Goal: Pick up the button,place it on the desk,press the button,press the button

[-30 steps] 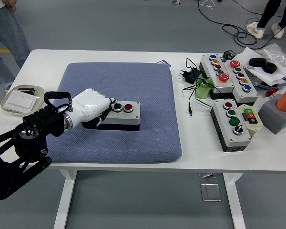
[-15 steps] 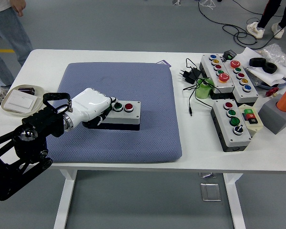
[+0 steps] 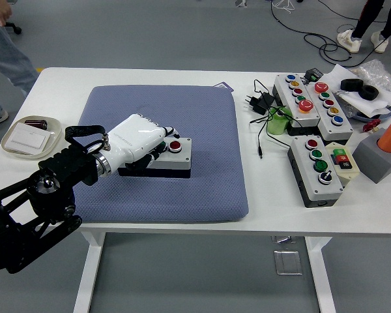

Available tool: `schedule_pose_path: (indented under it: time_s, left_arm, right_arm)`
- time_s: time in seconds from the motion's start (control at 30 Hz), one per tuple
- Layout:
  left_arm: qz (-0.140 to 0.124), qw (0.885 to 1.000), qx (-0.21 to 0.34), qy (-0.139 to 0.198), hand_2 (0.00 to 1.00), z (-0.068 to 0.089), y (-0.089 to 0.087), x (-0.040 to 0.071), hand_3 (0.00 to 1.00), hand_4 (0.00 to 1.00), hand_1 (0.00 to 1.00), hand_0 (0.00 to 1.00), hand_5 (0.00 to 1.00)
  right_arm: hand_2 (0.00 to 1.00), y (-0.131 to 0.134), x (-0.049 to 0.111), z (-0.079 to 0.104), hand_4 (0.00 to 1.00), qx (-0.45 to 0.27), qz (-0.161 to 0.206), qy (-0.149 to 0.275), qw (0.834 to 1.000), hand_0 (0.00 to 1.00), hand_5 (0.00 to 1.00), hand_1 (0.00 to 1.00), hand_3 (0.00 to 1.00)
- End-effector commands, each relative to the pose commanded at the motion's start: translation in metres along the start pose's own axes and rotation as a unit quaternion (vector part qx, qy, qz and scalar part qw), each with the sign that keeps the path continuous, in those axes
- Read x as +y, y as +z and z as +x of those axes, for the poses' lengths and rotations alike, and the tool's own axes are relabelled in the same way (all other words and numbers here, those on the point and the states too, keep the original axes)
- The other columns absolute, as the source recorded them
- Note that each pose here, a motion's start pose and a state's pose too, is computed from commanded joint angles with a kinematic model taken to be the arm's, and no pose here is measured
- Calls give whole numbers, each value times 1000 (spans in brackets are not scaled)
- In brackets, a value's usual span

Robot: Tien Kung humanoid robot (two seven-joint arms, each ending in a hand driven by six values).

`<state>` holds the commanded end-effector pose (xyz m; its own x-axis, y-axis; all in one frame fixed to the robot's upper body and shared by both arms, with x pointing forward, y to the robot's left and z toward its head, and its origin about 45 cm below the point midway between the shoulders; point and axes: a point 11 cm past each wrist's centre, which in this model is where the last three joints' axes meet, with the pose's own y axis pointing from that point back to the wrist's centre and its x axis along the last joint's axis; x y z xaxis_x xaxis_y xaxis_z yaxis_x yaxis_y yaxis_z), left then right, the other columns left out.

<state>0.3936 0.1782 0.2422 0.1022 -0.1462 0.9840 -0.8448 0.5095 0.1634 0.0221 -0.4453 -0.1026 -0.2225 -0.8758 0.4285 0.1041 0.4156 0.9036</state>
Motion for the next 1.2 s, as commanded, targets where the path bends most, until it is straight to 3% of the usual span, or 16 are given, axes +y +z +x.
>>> schedule_pose_path:
  time_s: [0.63, 1.2]
  left_arm:
    - [13, 999, -2, -30, 73, -13, -9, -3, 779, 255, 12, 116, 2]
    - [-4, 1000, -5, -28, 72, -12, 3, -3, 780, 249, 12, 117, 2]
  right_arm:
    - [539, -4, 1, 0, 280, 0, 4, -1, 1000, 627, 22, 477, 582]
    - [539, -4, 1, -1, 280, -1, 4, -1, 1000, 627, 22, 477, 582]
